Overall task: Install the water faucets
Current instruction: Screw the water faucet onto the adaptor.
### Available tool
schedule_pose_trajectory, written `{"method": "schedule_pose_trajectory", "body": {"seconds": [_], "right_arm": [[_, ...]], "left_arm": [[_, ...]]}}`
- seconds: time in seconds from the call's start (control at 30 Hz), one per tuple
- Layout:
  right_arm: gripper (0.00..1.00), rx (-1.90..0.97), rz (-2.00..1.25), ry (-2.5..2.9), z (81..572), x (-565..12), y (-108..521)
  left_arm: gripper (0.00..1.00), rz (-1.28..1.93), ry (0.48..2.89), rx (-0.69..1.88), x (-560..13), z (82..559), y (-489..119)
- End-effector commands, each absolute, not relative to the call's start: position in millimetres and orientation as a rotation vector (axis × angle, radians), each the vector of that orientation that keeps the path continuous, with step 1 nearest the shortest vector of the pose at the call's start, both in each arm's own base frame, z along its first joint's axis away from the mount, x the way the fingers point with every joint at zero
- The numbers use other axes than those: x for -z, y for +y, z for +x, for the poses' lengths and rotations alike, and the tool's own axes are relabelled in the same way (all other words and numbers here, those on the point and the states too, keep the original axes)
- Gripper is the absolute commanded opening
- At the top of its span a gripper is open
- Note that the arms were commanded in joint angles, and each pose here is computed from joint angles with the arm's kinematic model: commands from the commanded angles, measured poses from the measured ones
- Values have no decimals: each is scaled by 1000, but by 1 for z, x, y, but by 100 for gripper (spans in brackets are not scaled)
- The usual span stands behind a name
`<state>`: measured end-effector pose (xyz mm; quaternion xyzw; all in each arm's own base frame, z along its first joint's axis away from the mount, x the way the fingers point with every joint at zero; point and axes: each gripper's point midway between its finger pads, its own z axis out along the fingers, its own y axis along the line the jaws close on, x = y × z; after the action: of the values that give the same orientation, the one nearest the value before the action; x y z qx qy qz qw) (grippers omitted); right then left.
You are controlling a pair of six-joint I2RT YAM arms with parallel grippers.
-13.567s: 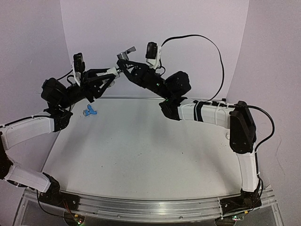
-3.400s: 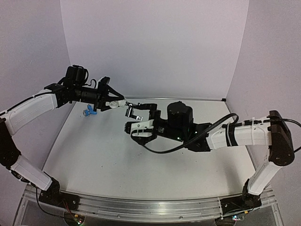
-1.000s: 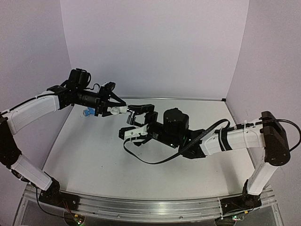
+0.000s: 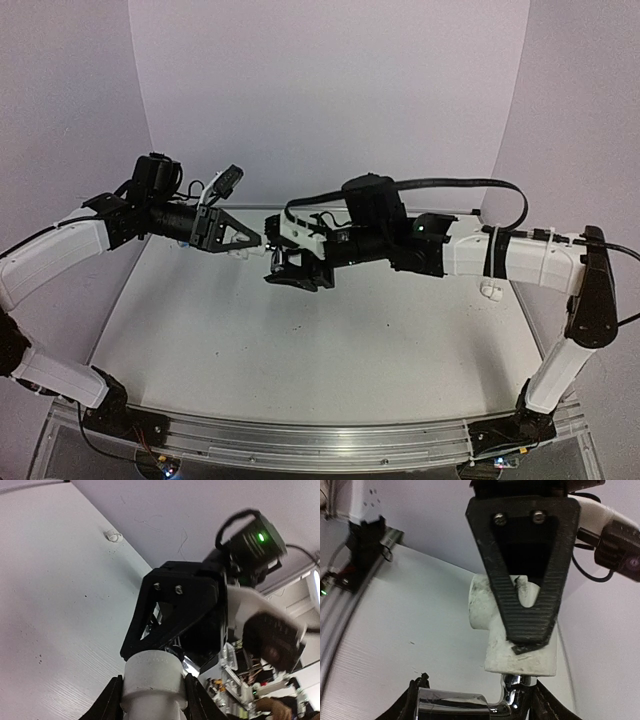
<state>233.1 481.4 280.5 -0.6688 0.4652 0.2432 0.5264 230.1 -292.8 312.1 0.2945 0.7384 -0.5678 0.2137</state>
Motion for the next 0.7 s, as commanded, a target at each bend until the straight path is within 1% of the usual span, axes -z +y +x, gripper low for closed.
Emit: {"method": "schedule_pose_trajectory", "body": {"seconds": [0.0,0.17,0.23,0.27,0.3,0.33,0.4,0.43,0.53,0.6,0.67], "right_arm": [[0,-1352,-1608,1182,177,-337,448],[0,-1785,-1657,1231,156,-344,437],[5,-1901,-1651,1293,157,-345,438],[9,-1923,-1632,1344,160,-344,441],[14,-1920,-1609,1385,163,-344,443],[22,-1899,-1582,1420,168,-344,444],[41,-1829,-1482,1531,185,-341,448],[48,-1788,-1414,1594,198,-340,449],[57,-1678,-1269,1704,226,-333,445],[61,-1561,-1167,1768,247,-324,440],[65,-1527,-1169,1759,246,-323,435]], "left_arm": [[0,1207,1562,1355,-339,203,-274],[0,1382,1304,1330,-346,169,-266],[0,1419,1232,1315,-347,160,-264],[0,1429,1210,1297,-348,158,-262],[0,1434,1195,1279,-348,156,-261],[0,1438,1185,1264,-347,155,-261],[0,1442,1177,1249,-346,154,-260],[0,1443,1177,1248,-345,153,-259],[0,1439,1194,1253,-339,153,-259],[0,1435,1211,1256,-334,154,-259],[0,1423,1245,1269,-330,157,-260]]}}
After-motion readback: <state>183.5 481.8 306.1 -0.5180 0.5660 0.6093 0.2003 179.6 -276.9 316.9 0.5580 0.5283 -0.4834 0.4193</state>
